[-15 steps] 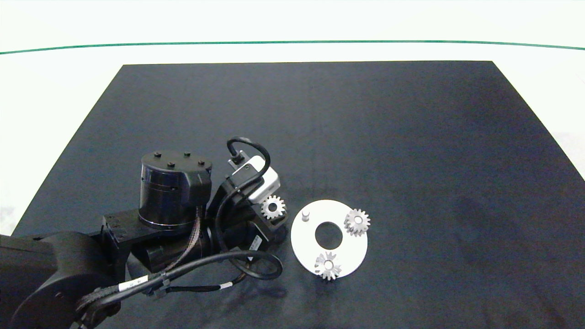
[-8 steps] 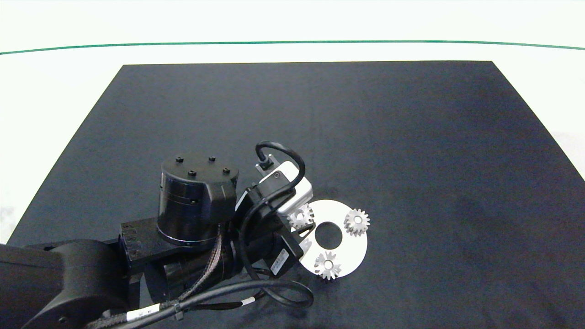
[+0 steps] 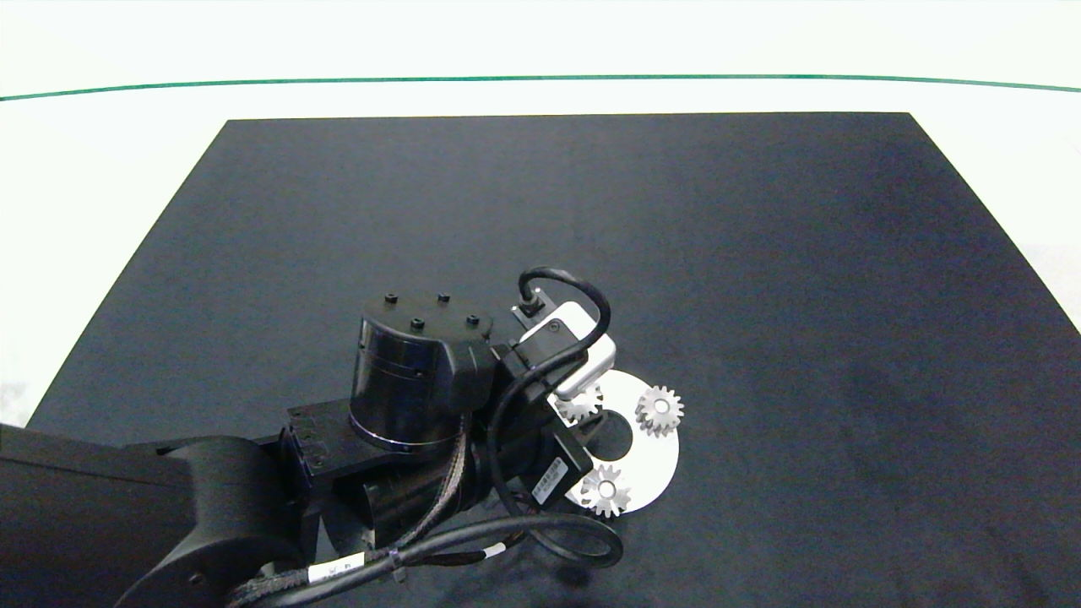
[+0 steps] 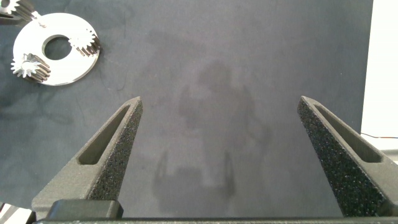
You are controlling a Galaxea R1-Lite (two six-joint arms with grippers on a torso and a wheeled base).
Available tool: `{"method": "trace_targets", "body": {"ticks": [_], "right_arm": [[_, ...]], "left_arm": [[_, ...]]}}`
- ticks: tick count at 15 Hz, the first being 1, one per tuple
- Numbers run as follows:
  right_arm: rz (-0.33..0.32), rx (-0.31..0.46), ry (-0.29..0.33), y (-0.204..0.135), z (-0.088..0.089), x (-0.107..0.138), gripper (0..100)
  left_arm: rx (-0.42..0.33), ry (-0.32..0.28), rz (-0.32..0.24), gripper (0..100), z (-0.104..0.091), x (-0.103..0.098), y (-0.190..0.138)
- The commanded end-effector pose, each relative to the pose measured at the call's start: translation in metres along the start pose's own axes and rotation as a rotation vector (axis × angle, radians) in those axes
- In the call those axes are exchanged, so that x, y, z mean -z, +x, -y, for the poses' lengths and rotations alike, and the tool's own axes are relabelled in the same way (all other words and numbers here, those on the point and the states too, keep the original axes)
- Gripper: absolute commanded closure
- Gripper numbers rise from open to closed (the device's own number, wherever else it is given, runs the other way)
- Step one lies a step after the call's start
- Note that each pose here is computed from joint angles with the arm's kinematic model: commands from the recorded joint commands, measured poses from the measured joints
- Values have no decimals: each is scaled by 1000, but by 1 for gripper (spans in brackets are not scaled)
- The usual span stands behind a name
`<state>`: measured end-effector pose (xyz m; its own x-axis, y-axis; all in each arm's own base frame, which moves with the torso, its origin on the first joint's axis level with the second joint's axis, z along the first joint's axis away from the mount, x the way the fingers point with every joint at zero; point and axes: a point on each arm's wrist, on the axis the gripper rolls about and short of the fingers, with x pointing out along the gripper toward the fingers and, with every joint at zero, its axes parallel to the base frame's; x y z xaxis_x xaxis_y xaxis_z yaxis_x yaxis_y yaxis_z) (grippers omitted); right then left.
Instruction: Install three planetary gears onto the carrier pins
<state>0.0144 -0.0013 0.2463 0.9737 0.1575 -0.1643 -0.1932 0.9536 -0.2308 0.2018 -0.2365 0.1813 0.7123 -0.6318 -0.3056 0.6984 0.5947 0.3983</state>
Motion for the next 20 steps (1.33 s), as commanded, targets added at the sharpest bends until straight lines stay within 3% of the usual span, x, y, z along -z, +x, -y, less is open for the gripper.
{"method": "trace_targets", "body": {"ticks": [1, 6, 12, 20], "right_arm": [[0, 2, -2, -1, 0, 0, 0], [-3, 2, -3, 0, 0, 1, 0], [-7, -2, -5, 1, 0, 1, 0], [-8, -2, -5, 1, -1, 2, 0]], "left_arm": [[1, 4, -20, 100, 1, 5, 8], [1, 5, -24, 100, 2, 6, 15], [-48, 1, -25, 100, -15, 7, 14], [-32, 12, -43, 100, -10, 12, 14]]}}
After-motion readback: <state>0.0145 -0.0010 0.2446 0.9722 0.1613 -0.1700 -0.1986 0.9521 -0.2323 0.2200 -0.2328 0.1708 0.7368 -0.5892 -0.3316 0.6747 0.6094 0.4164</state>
